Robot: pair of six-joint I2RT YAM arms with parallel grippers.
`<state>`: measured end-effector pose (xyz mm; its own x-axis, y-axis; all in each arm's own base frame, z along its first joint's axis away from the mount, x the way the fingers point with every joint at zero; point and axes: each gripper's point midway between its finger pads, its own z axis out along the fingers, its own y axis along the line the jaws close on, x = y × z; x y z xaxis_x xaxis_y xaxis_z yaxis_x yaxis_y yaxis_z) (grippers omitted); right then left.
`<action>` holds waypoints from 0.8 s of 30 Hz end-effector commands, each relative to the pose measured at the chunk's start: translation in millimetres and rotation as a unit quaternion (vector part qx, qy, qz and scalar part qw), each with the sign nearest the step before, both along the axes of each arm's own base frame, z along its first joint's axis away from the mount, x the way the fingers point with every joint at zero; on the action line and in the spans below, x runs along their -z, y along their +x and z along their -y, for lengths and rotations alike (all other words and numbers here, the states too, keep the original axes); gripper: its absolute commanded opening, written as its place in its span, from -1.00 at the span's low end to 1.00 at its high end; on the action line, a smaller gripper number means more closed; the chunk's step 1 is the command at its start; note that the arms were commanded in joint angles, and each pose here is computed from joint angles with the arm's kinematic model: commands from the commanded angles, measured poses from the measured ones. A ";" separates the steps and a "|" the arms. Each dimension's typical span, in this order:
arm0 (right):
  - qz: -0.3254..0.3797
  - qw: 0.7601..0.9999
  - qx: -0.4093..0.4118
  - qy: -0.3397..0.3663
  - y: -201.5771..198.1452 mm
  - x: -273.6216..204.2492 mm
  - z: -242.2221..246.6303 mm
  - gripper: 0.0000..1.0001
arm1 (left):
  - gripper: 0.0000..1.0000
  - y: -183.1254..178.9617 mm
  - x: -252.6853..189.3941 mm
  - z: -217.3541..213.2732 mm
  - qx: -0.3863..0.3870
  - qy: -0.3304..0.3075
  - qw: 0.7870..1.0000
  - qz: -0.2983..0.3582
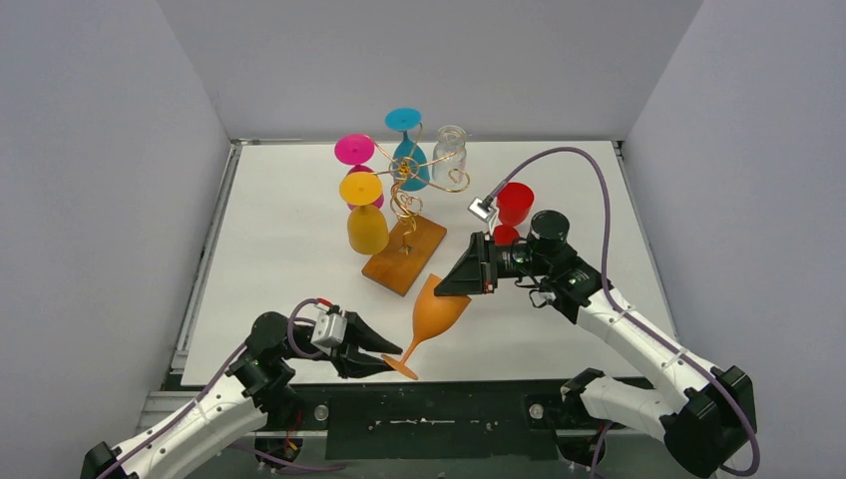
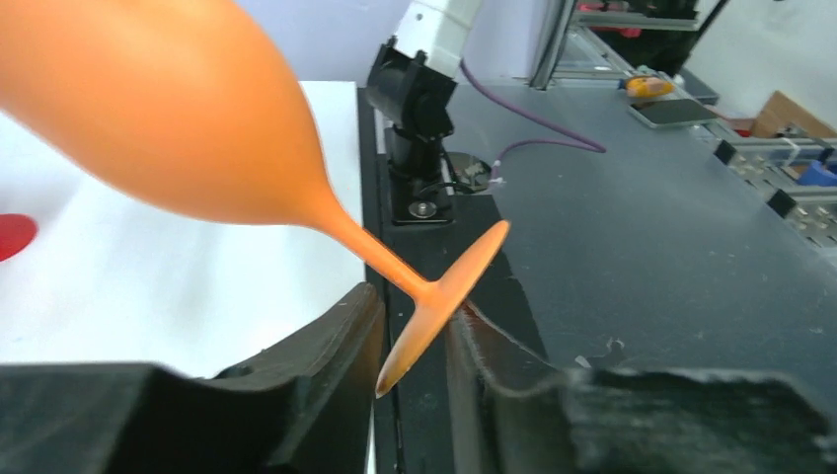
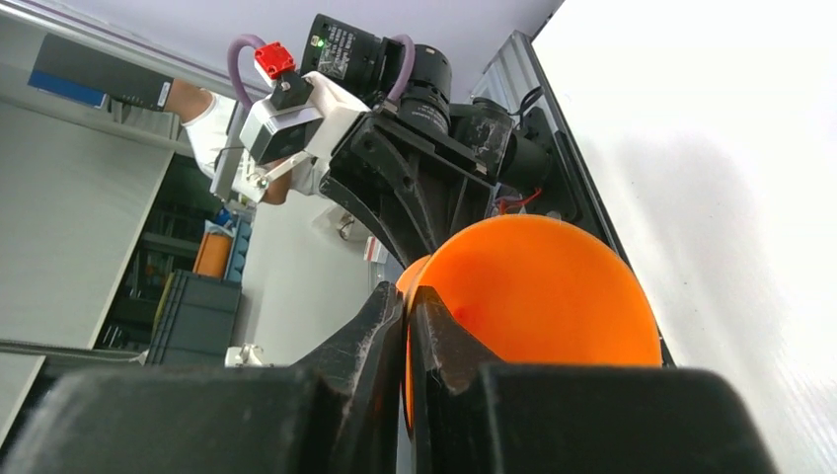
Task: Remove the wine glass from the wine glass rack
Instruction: Place the wine glass at the center of the board.
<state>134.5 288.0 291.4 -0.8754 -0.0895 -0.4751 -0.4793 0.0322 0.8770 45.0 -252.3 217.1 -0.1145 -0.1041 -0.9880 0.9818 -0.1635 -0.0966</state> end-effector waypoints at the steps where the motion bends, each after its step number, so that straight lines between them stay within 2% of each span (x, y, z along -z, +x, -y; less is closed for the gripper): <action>1: 0.037 0.999 0.014 -0.009 2.3 -5.9 -2.5 -1.00 | -0.30 35.6 -20.8 -1.9 -0.109 -0.035 0.993 0.004; 4: 0.045 0.998 0.031 -0.015 6.8 -5.8 -1.6 -1.00 | -0.04 42.8 -22.8 -5.3 -0.136 -0.039 0.990 0.006; 9: 0.053 0.996 0.061 -0.035 14.6 -0.2 1.6 -1.00 | 0.20 54.2 -24.6 -11.5 -0.179 -0.040 0.983 0.009; 13: 0.068 0.989 0.108 -0.077 25.3 10.4 9.8 -1.00 | 0.31 72.0 -26.1 -19.1 -0.236 -0.039 0.971 0.001; 19: 0.114 0.965 0.208 -0.110 47.3 17.7 30.1 -1.00 | 0.36 101.8 -24.3 -37.2 -0.335 -0.028 0.942 -0.010; 21: 0.129 0.951 0.248 -0.132 57.8 20.7 40.4 -1.00 | 0.36 113.5 -22.6 -47.3 -0.376 -0.022 0.926 -0.013; 24: 0.142 0.932 0.291 -0.163 69.4 22.9 54.1 -1.00 | 0.36 133.5 -18.8 -69.9 -0.453 0.000 0.892 -0.008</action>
<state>178.6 255.2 269.0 -0.7559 0.1239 -0.6429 -0.5370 0.4443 0.7171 146.2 -216.4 216.9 -0.0729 -0.1729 -0.9822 0.8605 0.4869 -0.1495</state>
